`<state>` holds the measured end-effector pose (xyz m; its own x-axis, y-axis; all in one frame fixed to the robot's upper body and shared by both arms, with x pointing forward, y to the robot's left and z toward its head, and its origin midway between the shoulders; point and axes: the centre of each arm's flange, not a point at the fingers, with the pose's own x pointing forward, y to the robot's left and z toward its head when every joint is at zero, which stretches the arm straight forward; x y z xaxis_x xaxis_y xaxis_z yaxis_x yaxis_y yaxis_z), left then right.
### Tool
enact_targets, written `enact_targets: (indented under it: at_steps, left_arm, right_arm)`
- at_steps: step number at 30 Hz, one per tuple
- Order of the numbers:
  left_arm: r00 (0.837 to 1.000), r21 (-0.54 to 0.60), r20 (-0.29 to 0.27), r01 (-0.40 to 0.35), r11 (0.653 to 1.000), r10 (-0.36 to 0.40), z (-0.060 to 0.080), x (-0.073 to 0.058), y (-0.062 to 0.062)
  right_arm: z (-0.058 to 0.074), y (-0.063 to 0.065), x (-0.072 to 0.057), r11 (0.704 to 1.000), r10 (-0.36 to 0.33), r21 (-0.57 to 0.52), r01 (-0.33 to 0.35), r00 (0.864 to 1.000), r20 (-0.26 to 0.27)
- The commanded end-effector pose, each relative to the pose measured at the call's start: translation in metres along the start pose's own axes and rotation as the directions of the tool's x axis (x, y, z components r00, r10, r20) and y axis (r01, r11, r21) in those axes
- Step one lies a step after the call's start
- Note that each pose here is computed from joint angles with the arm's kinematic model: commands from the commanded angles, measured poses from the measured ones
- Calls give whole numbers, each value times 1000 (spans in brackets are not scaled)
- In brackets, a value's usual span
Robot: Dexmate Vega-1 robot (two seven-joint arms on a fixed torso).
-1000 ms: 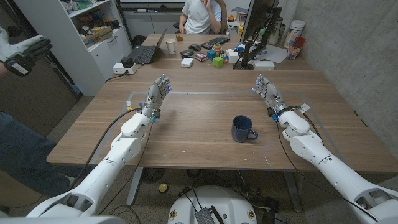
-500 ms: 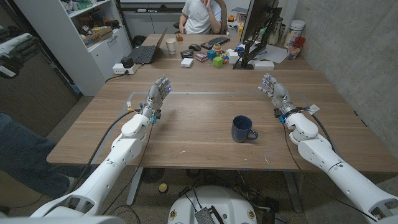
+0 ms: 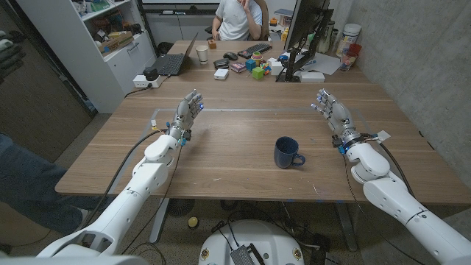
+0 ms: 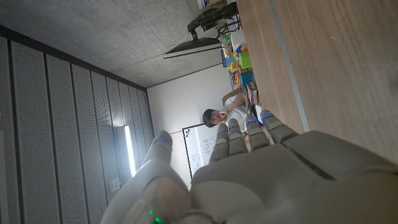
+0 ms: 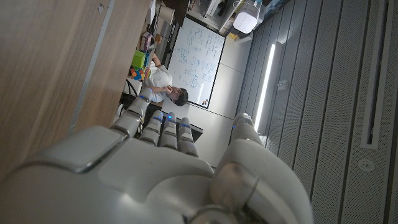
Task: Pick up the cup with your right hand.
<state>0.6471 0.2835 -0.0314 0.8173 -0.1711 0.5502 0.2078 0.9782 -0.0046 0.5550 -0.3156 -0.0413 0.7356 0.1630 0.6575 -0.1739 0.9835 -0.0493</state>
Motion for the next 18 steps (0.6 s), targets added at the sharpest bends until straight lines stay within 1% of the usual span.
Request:
enact_targets:
  at_steps: [1,6,8,11,14,18]
  left_arm:
    - [1000,-2,-3,28,1000,-28,0,7,-10]
    - [999,2,-6,36,999,-36,0,10,-13]
    - [999,2,-10,39,999,-39,0,11,-13]
    - [999,5,-16,40,999,-40,1,13,-14]
    - [999,10,-17,44,999,-44,2,15,-14]
    - [998,21,-20,52,998,-52,5,18,-14]
  right_arm:
    - [13,6,-37,999,19,-34,-18,1000,8]
    - [14,4,-52,998,12,-58,-13,1000,-4]
    - [14,3,-60,997,7,-72,-8,1000,-12]
    - [13,1,-72,998,-16,-66,15,1000,-13]
    - [14,3,-84,997,-22,-74,21,1000,-8]
    - [16,7,-98,995,-10,-96,7,1000,-23]
